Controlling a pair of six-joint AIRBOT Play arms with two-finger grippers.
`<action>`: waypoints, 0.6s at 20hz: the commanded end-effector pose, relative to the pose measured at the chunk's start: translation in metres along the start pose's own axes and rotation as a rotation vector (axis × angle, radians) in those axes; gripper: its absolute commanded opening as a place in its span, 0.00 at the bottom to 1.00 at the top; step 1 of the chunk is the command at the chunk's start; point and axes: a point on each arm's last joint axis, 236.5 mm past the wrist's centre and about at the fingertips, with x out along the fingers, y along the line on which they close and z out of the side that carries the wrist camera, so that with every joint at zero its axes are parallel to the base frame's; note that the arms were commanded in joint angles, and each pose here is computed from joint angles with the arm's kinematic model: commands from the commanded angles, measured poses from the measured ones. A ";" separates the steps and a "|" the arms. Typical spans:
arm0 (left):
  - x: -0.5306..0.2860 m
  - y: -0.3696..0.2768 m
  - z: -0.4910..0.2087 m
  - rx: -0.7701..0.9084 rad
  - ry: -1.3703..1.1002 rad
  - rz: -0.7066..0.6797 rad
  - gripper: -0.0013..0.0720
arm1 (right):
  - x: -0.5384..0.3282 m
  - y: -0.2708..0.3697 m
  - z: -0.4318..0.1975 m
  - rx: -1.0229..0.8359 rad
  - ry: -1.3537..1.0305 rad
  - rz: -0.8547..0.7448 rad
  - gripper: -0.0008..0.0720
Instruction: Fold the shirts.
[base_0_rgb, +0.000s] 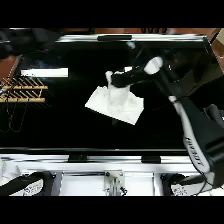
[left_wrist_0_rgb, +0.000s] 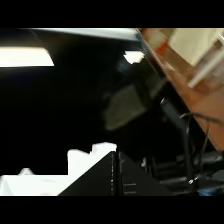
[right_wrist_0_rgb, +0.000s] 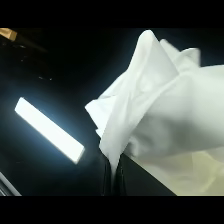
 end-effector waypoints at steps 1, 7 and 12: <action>-0.053 0.019 0.015 0.036 -0.036 0.124 0.05 | 0.076 0.012 -0.019 0.084 0.014 0.052 0.08; -0.052 0.022 -0.004 0.026 0.042 0.123 0.05 | 0.107 0.025 -0.020 0.299 -0.001 0.181 0.76; -0.050 0.027 -0.005 0.027 0.046 0.131 0.05 | 0.025 -0.023 -0.026 0.238 0.112 0.050 0.76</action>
